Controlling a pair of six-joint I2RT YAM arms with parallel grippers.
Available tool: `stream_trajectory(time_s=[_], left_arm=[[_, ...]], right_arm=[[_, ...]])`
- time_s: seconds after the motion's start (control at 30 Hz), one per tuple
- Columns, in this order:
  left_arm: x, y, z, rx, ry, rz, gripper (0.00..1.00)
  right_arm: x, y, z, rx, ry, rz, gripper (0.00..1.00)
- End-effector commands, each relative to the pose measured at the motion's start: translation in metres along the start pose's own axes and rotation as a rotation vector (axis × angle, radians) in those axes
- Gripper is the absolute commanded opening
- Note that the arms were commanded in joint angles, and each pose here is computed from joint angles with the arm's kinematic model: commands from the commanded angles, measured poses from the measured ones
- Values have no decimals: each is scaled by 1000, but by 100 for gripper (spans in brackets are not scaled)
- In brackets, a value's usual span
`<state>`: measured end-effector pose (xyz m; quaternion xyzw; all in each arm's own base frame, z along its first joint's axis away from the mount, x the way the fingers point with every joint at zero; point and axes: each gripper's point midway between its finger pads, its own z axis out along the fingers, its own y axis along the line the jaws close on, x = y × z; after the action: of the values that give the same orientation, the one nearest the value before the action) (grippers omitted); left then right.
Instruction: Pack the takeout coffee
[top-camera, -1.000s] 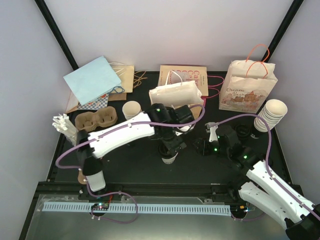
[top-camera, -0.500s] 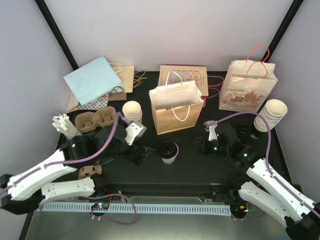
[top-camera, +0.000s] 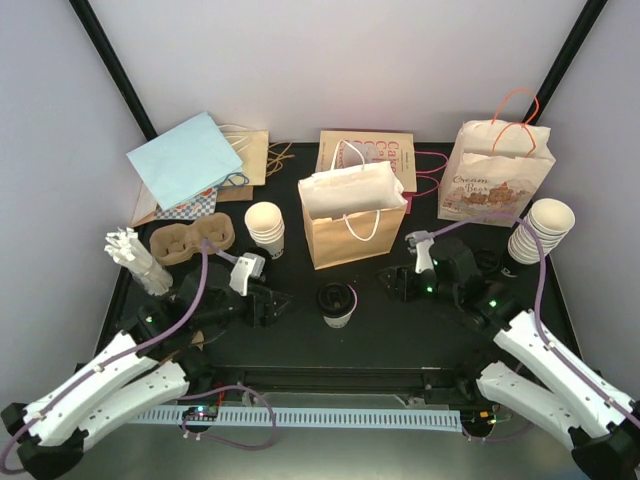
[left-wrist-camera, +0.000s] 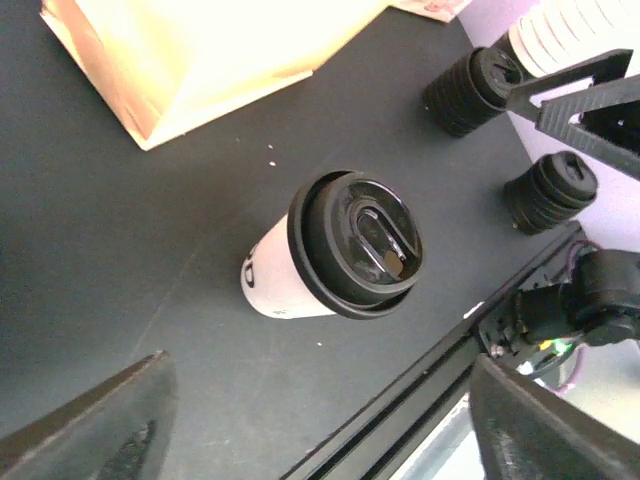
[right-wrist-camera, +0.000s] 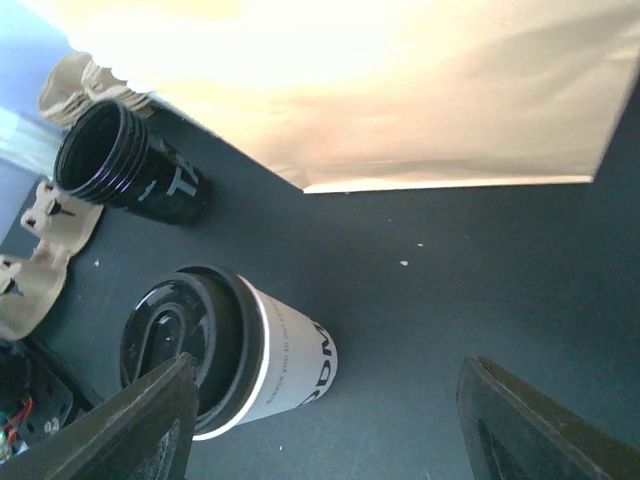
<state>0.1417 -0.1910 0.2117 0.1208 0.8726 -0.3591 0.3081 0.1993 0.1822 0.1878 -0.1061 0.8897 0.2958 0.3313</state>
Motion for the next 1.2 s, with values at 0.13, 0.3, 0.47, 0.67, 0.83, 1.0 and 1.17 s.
stream_trajectory(time_s=[0.13, 0.3, 0.47, 0.67, 0.83, 1.0, 1.17], left_arm=[[1, -18, 30, 257, 35, -118, 53], [4, -19, 45, 291, 77, -143, 33], [12, -19, 60, 321, 141, -172, 25], [21, -8, 74, 284, 184, -204, 18], [21, -3, 77, 265, 162, -220, 16], [20, -2, 81, 270, 160, -235, 15], [20, -1, 86, 280, 156, -245, 14]], right_arm=[[12, 37, 24, -12, 106, -130, 73], [25, 56, 38, -75, 135, -107, 71], [37, 62, 48, -109, 156, -42, 71], [41, 47, 49, -37, 153, 35, 71], [47, 51, 53, -79, 161, 126, 70], [46, 53, 56, -98, 138, 172, 69], [45, 54, 58, -92, 147, 170, 67]])
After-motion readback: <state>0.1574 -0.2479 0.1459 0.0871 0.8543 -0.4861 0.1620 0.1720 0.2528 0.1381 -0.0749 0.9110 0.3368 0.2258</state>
